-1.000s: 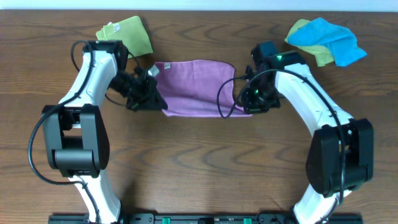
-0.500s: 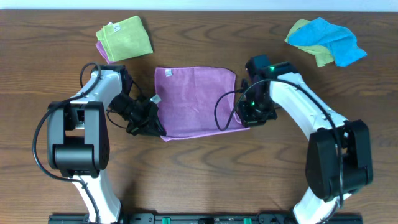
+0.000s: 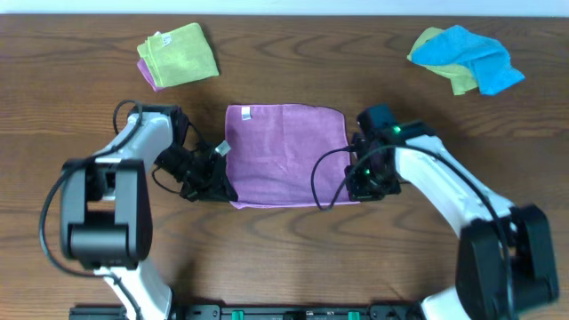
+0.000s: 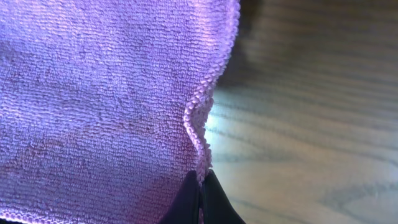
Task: Fold the cloth
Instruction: 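Lay the cloth flat toward the robot with both grippers, then fold the cloth's near edge over toward the far edge with both grippers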
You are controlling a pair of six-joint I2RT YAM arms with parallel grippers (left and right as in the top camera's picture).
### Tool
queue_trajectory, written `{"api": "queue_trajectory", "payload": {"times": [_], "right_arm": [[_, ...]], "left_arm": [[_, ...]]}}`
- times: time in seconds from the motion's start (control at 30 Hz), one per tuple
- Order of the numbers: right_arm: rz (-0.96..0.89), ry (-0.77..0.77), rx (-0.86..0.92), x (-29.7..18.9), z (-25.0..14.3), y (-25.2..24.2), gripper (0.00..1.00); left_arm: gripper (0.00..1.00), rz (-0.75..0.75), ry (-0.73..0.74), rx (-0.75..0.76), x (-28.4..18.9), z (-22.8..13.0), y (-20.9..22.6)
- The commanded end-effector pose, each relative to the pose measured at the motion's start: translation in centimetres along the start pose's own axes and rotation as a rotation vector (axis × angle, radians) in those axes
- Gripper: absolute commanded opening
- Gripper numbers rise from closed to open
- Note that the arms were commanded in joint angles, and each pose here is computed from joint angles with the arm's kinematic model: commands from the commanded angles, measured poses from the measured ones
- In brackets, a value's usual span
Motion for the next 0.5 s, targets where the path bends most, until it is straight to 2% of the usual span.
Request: {"api": "queue_trajectory", "payload": {"times": [0.0,0.27,0.47], "right_arm": [[-0.09,-0.01,0.034,-0.3,-1.3,-1.5,0.02],[-0.075,0.009,0.072,0.6,-4.5,-1.5,0.01],[-0.062,-0.015,0.083,1.1,-5.5,-1.4,0.02]], "left_arm": [[0.06,0.049,-0.049,-0.025,-0.3,-1.3,1.0],[0.06,0.032,-0.138,-0.1,1.3,-4.2,2.7],[0.06,0.004,-0.218,-0.171,1.5,-4.9,2.9]]}}
Point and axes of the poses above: each gripper's point midway between its finger pads, its own x axis out along the fingers, its own y axis along the line the jaws close on, z = x × y, the point moved 2 cm from there along -x, back along the fingers, and after that the axes turned 11 degrees about -x, right-handed, at the moved point
